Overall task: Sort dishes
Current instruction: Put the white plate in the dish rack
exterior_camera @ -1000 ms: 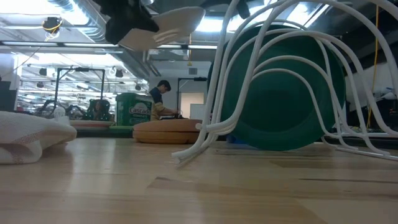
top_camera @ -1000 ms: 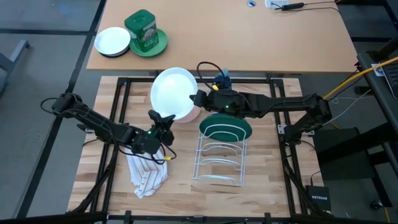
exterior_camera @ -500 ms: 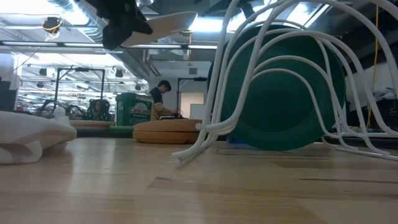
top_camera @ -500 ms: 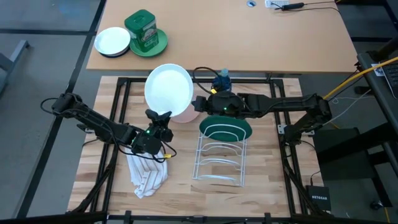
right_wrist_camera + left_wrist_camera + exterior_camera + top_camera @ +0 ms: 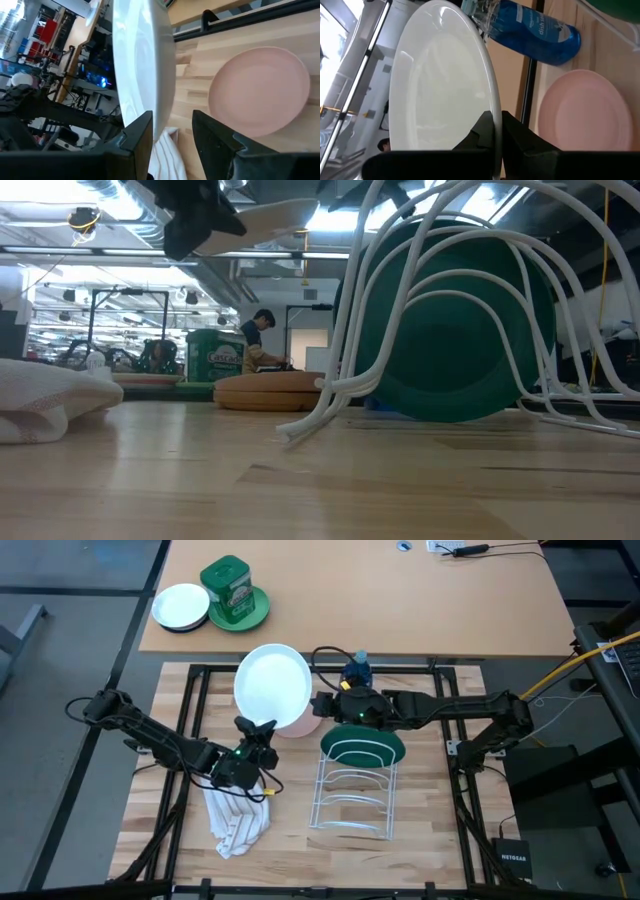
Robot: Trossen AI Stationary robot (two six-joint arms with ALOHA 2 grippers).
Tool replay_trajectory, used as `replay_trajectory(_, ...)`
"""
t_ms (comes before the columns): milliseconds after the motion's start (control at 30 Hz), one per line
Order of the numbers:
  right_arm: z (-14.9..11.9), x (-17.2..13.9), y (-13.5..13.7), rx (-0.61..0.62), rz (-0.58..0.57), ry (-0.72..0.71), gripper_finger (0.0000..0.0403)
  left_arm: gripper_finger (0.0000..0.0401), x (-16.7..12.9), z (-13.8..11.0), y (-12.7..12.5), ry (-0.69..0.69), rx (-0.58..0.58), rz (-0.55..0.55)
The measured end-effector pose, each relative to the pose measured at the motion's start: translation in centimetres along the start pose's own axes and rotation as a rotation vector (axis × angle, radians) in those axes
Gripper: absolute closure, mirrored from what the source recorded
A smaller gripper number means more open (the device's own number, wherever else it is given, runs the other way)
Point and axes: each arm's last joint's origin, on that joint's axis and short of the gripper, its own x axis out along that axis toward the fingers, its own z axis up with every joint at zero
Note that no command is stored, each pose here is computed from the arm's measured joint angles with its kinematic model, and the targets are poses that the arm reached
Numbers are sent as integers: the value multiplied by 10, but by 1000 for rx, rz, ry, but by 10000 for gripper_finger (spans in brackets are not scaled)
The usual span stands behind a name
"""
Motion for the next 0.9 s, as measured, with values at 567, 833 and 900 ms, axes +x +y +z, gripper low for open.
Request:
replay_trajectory(567, 1, 2, 1, 7, -1, -56, 260, 401, 0, 1, 0, -6, -14, -5)
replay_trajectory(833, -8, 18, -3, -4, -23, -50, 260, 401, -6, 3, -3, -54, -13, -51)
replay_trajectory(900, -11, 23, -2, 6, -5, -56, 260, 401, -9, 4, -3, -67, -9, -57)
